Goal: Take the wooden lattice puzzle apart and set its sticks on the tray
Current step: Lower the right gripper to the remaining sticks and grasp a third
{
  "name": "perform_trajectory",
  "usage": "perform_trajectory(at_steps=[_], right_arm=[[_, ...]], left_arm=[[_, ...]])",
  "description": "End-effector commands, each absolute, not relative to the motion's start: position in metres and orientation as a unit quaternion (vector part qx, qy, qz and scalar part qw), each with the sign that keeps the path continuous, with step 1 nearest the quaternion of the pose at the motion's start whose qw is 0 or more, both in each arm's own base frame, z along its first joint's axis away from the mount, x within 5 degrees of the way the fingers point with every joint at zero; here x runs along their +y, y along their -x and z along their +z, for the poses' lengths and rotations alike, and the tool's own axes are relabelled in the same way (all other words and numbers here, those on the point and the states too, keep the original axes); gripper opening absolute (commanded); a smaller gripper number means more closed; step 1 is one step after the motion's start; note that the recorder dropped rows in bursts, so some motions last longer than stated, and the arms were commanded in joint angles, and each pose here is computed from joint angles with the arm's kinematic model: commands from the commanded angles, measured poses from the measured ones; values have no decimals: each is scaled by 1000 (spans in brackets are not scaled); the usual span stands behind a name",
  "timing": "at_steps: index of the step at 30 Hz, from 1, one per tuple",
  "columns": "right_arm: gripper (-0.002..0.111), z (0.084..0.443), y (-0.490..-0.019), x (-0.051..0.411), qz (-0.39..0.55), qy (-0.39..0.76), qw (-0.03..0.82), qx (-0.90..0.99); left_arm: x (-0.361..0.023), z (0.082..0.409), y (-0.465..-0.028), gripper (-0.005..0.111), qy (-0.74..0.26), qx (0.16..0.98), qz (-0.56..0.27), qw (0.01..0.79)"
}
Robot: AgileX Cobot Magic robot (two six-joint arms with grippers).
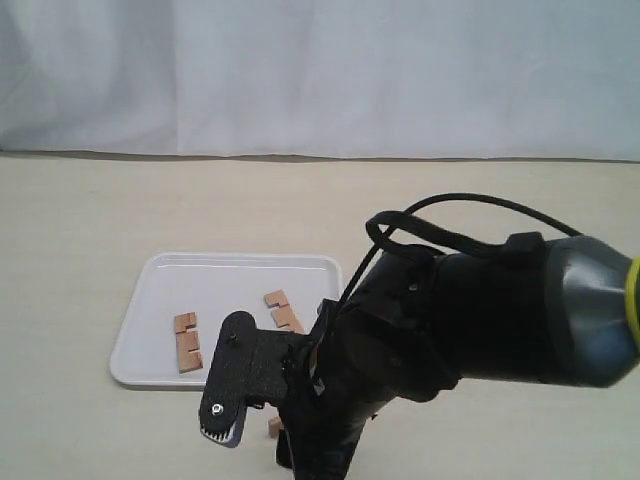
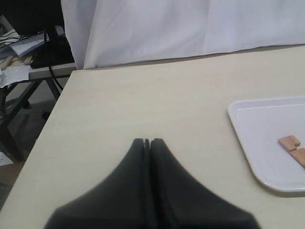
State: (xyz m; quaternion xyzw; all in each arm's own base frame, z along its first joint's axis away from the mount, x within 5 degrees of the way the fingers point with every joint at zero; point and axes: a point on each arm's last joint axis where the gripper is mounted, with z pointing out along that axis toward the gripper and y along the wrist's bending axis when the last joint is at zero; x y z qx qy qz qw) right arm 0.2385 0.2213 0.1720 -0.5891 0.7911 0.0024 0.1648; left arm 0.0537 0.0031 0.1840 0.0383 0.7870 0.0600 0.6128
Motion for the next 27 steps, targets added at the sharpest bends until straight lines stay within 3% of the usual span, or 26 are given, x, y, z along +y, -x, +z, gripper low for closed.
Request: perform_trajectory(at_steps=[1,27], right_arm=[[47,159,-239,221,-11,639,145,755],[46,129,-248,218,-74,718,103,685]], left_arm=[[3,184,-54,0,-35,784,57,617],[3,184,-54,0,-35,784,57,617]])
